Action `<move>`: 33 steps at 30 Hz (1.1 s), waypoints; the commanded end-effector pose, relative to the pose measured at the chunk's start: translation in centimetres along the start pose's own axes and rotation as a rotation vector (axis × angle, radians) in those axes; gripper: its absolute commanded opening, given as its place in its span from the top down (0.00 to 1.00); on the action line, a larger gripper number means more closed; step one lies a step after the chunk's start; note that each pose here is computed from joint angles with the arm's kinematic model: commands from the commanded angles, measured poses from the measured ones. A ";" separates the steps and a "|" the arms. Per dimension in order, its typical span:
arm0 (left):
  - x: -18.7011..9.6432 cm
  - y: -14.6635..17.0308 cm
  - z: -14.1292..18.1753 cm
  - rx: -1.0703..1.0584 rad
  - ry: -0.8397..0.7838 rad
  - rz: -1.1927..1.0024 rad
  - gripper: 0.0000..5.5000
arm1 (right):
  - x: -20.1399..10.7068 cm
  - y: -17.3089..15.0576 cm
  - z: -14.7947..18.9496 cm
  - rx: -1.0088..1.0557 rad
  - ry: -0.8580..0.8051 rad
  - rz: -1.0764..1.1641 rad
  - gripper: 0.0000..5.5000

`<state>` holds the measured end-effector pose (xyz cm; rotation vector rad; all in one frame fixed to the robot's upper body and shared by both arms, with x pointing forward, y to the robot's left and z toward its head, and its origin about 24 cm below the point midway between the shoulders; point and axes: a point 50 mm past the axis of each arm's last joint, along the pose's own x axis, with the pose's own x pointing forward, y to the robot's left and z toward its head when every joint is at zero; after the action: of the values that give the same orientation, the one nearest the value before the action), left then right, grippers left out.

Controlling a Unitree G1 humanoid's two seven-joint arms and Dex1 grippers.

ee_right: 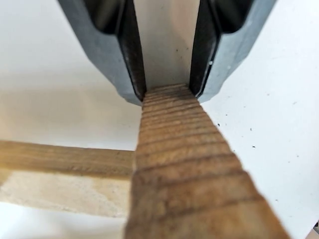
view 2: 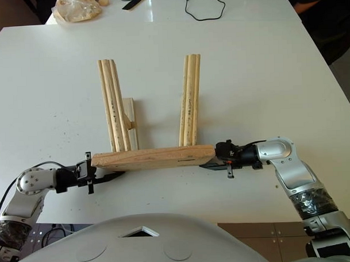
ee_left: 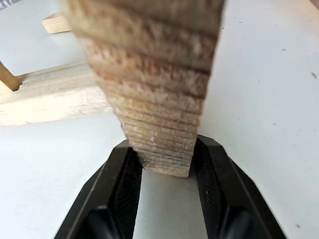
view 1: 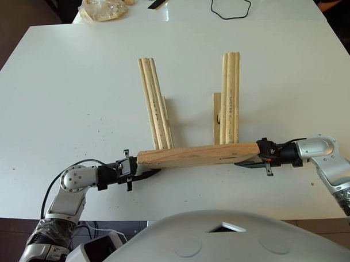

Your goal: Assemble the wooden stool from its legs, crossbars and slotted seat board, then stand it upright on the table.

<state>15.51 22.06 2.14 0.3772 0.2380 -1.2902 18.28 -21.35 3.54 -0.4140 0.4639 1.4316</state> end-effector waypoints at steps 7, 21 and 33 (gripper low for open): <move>-3.1 -1.3 7.3 -0.129 -0.117 0.070 0.73 | -4.3 4.2 6.0 0.270 -0.148 0.071 0.77; -5.4 -1.6 17.3 -0.520 -0.278 -0.095 0.73 | -8.9 6.6 14.9 0.673 -0.472 0.384 0.77; -6.2 0.5 19.1 -0.773 -0.354 -0.157 0.73 | -9.9 7.5 16.2 0.733 -0.484 0.523 0.77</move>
<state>13.83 21.38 20.78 -0.4359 0.4684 -1.2183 11.53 -21.21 21.58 0.6977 0.6246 1.6208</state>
